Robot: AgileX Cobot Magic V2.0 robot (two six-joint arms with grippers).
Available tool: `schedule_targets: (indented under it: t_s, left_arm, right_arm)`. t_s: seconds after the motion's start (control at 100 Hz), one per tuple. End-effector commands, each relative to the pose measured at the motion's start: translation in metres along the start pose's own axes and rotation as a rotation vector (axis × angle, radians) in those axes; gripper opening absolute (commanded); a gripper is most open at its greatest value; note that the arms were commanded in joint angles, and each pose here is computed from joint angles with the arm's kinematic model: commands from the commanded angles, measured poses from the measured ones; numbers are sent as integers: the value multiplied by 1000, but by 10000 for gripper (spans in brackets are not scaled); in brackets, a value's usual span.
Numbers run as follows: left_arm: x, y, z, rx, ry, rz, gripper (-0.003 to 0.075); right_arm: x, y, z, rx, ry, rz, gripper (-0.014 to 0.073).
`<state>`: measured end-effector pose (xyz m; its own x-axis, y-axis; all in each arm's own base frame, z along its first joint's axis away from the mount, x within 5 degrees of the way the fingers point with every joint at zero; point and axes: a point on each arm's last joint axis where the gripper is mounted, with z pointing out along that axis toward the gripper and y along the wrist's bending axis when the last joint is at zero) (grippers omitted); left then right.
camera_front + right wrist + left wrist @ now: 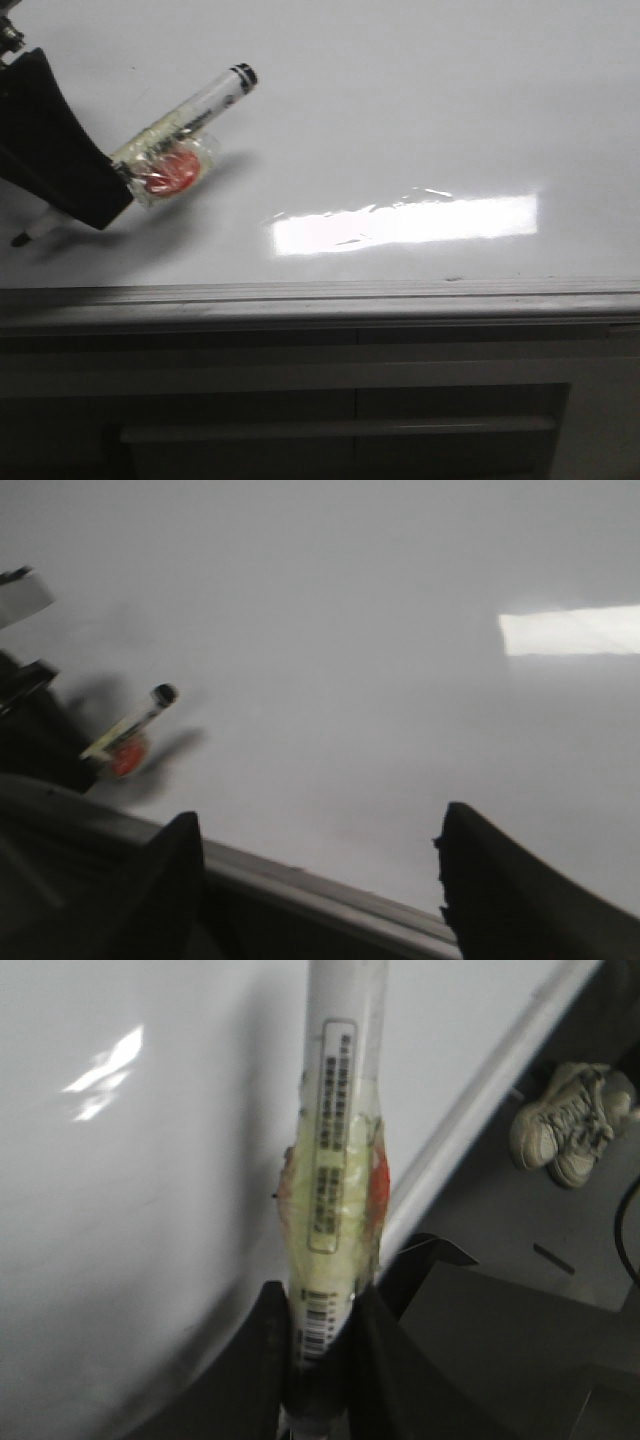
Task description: Write number 0 on whiteboard
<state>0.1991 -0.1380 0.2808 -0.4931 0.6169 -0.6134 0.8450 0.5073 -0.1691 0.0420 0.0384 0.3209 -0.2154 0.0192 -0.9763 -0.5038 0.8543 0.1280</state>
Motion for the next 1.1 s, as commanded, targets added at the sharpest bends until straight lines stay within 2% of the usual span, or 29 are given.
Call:
schedule_targets:
  t_s: [0.0,0.12,0.22,0.28,0.45,0.63,1.09]
  left_arm:
    - [-14,-18,-3,22,-68,106,-20]
    - [-19,-38,4,61,-75,303,-20]
    - [-21,-57,5,97,-87,484,-20]
    - [-23,-65,4,93,-114,545,-20]
    - [-31,-75,-2,24,-209,593,-20]
    - [-32,-80,-7,24,-234,644,-20]
    - [-34,-83,-8,51,-269,650,-20]
  right_arm:
    - [-24,11,8,-123,9,-80,433]
    - [-38,19,26,-285,117,-178,433]
    - [-49,20,39,-354,156,-240,435]
    - [-53,22,43,-396,169,-277,435]
    - [-55,29,48,-491,143,-343,435]
    - [-58,32,49,-499,96,-415,435]
    - [-48,39,100,-616,164,-350,435]
